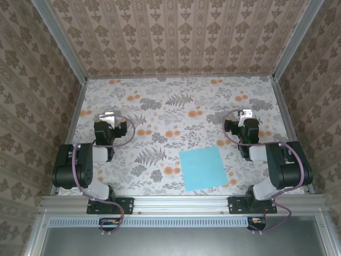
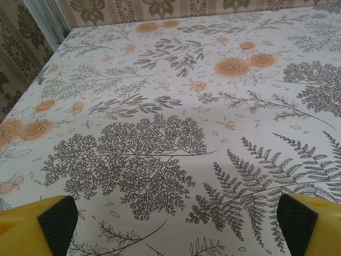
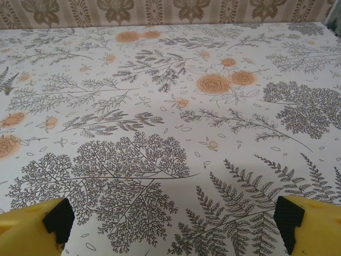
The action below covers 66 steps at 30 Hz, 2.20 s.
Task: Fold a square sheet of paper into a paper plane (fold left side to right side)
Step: Move the square sheet of paper to the center of the table.
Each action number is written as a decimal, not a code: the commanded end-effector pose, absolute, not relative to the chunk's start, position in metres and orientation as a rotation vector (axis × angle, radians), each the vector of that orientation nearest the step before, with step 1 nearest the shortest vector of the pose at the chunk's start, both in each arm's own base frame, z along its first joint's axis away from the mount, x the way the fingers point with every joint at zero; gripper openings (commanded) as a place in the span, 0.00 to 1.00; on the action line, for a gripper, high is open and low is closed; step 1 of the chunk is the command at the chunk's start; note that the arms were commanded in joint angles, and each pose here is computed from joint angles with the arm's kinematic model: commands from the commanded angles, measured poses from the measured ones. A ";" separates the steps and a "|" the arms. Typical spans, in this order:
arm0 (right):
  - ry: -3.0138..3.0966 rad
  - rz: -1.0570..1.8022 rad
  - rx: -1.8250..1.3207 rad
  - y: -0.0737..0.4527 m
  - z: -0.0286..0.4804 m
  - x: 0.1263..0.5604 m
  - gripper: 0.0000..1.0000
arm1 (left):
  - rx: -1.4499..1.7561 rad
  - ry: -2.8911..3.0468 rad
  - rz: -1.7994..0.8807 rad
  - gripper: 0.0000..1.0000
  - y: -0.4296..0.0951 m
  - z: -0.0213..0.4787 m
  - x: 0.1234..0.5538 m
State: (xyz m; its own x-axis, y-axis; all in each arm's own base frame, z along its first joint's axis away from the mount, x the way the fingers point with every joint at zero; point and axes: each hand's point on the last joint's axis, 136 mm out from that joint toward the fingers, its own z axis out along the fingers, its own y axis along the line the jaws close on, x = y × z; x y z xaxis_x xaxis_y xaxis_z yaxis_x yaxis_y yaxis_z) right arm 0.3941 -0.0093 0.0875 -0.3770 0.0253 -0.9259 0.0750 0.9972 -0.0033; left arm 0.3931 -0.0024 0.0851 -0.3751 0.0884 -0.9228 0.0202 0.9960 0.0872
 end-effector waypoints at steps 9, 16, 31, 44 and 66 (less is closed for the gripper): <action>1.916 -0.056 0.091 -0.010 0.098 0.399 1.00 | 0.096 1.932 0.070 1.00 -0.005 0.095 0.400; 1.918 -0.054 0.094 -0.010 0.098 0.399 1.00 | 0.094 1.933 0.065 1.00 -0.004 0.094 0.400; 2.006 0.031 0.197 -0.002 0.177 0.377 1.00 | -0.152 2.075 -0.087 1.00 -0.010 0.174 0.384; 2.389 0.271 -0.030 0.112 0.166 0.281 1.00 | -0.158 2.273 -0.733 0.98 -0.138 0.166 0.315; 2.897 -0.032 -0.572 0.207 0.026 0.215 1.00 | -0.215 2.200 -0.727 1.00 -0.135 0.157 0.284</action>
State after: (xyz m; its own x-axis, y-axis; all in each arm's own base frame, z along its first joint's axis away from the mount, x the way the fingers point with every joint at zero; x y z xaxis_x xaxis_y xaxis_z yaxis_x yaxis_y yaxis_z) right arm 0.2091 0.2042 0.0271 -0.9181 -0.3492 -0.1877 -0.3513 0.9360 -0.0228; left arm 0.2801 -0.1356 0.1393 -0.7041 -0.3642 -0.6096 0.0682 0.8198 -0.5686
